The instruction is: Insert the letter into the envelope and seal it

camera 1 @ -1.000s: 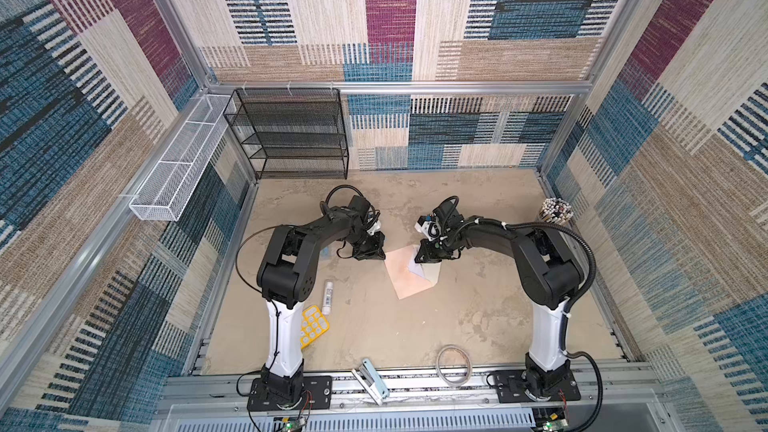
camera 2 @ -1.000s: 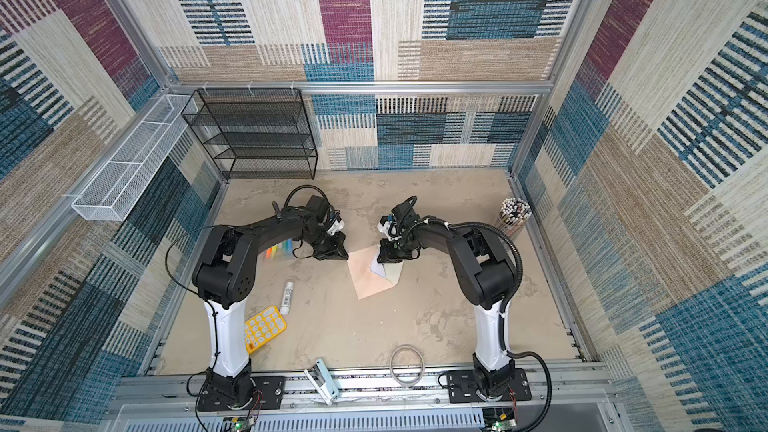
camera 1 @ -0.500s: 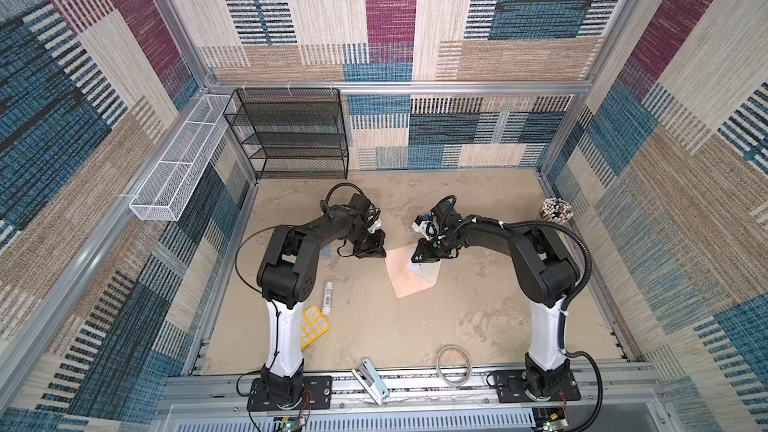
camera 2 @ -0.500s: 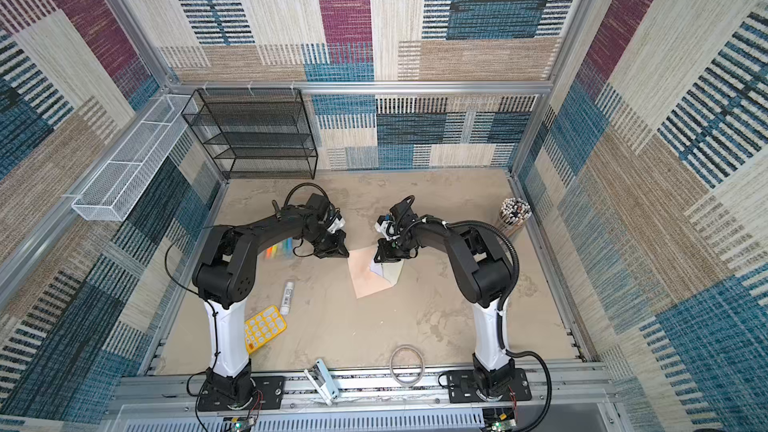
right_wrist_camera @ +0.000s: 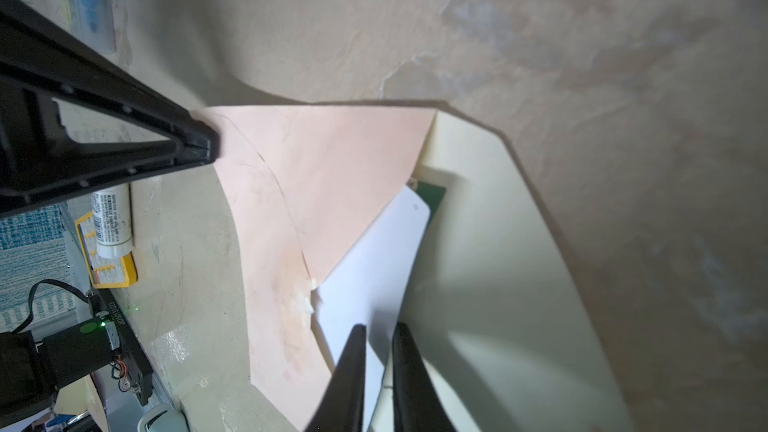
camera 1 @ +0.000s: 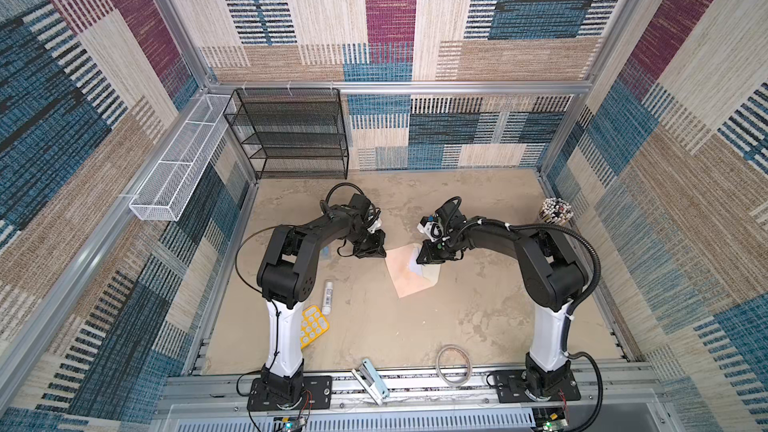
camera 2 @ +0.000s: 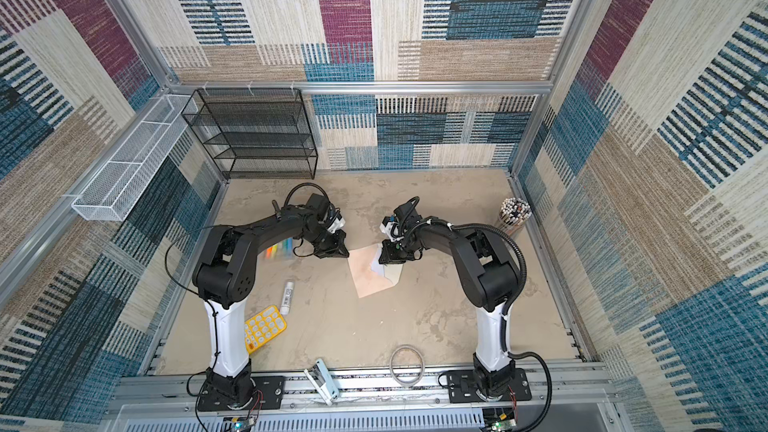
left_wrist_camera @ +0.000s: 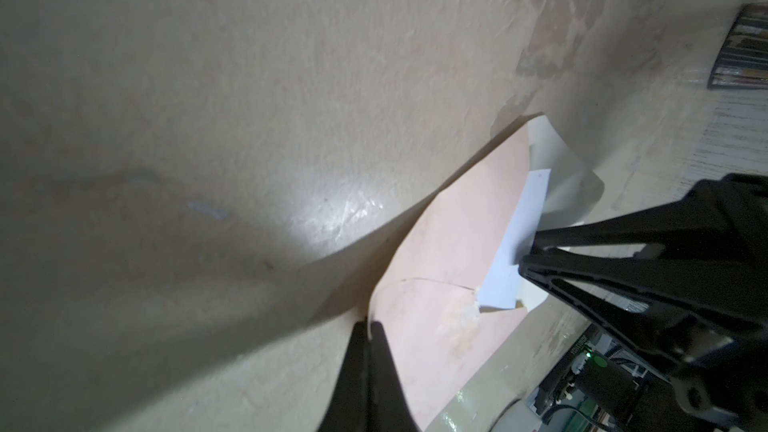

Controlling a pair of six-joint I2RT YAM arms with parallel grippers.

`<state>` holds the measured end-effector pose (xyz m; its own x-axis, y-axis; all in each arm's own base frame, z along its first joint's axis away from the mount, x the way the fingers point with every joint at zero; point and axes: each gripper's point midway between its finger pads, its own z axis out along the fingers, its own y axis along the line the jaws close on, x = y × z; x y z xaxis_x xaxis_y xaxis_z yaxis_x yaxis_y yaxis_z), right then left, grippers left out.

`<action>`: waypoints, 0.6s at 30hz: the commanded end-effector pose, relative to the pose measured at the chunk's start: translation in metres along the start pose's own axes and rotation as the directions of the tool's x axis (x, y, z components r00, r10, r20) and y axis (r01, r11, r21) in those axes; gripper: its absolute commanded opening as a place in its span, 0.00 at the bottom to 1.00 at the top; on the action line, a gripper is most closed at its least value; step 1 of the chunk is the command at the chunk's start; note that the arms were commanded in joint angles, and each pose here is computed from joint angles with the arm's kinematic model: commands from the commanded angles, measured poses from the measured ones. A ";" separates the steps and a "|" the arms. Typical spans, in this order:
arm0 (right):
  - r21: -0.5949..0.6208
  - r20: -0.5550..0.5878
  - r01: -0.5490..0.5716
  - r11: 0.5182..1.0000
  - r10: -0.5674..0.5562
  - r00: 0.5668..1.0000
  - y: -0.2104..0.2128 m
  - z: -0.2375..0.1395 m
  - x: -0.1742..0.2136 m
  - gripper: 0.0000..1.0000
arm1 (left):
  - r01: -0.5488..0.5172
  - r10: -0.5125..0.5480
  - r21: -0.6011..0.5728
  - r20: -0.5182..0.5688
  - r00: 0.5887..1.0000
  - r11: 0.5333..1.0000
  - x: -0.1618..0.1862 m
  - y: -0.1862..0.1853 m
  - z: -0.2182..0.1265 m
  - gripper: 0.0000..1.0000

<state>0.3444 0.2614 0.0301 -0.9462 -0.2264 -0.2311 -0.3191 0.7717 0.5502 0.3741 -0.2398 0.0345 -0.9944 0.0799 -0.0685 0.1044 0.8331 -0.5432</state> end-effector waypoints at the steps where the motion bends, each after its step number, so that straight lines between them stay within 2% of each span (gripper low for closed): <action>1: -0.022 0.019 0.000 1.000 0.000 1.000 0.004 0.000 -0.006 0.12 | -0.025 0.025 0.005 -0.002 1.000 1.000 0.000 -0.001 0.000 0.00; 7: -0.045 0.023 0.009 0.999 -0.008 1.000 0.009 0.003 -0.010 0.07 | -0.026 0.026 0.010 -0.003 1.000 1.000 0.000 -0.002 0.000 0.00; 18: -0.065 -0.003 0.029 0.997 -0.029 1.000 0.017 0.015 -0.009 0.04 | -0.026 0.026 0.009 0.000 1.000 1.000 -0.001 -0.003 0.001 0.00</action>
<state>0.3462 0.2753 0.0265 -0.9447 -0.2399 -0.2235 -0.3263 0.7548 0.5691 0.3746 -0.2394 0.0341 -0.9945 0.0790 -0.0693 0.1040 0.8345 -0.5411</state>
